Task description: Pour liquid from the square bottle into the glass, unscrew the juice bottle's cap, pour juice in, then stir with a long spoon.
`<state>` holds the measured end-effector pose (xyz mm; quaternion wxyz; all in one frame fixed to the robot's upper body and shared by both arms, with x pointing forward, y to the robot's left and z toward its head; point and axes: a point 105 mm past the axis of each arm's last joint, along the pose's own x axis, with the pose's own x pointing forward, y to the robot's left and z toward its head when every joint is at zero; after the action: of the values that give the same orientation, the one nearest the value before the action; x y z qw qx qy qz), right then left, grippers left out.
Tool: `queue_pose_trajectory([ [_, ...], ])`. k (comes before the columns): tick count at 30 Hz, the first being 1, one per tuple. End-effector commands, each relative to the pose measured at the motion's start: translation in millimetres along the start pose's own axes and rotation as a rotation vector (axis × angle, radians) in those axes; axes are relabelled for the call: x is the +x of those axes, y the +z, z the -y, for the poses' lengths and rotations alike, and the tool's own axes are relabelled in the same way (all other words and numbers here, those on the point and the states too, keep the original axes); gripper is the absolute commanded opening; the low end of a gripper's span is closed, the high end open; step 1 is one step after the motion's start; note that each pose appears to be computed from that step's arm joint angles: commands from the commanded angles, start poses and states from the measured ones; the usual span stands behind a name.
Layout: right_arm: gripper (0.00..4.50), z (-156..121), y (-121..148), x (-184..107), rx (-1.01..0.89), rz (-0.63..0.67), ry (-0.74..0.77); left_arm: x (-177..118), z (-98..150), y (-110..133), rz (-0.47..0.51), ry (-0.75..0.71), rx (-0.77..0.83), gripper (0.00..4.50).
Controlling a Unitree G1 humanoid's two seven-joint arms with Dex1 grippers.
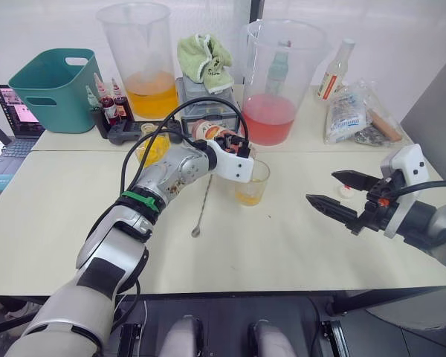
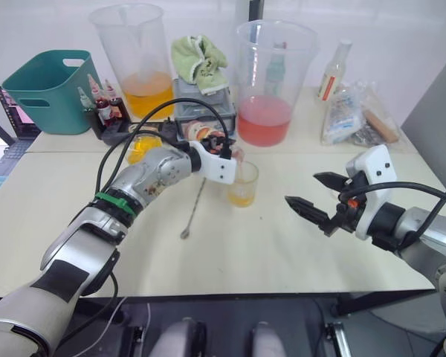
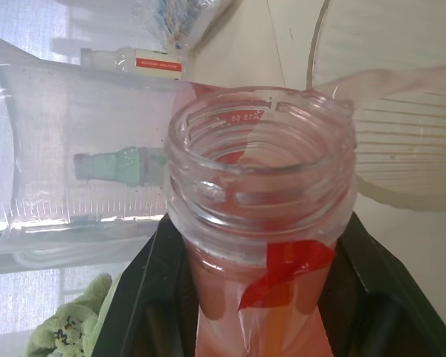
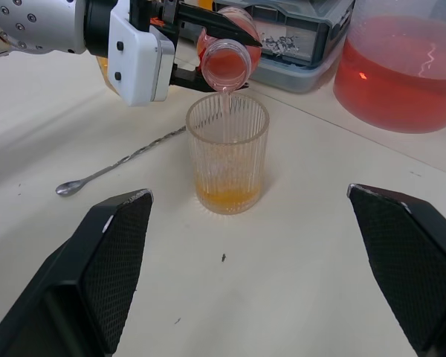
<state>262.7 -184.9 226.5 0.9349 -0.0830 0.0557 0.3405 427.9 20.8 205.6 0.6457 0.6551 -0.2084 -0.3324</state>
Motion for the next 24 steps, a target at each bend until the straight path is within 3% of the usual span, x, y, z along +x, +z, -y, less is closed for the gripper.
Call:
queue_pose_trajectory([
  [1,4.46,1.7,12.7,-2.4,-0.048,0.042,-0.014,-2.7,-44.7,20.0,0.062,0.129,0.086,1.56],
  [24,4.46,1.5,13.3,-1.0,-0.051,0.046,-0.009,-3.5,-49.1,26.5,0.063,0.140,0.152,1.56],
])
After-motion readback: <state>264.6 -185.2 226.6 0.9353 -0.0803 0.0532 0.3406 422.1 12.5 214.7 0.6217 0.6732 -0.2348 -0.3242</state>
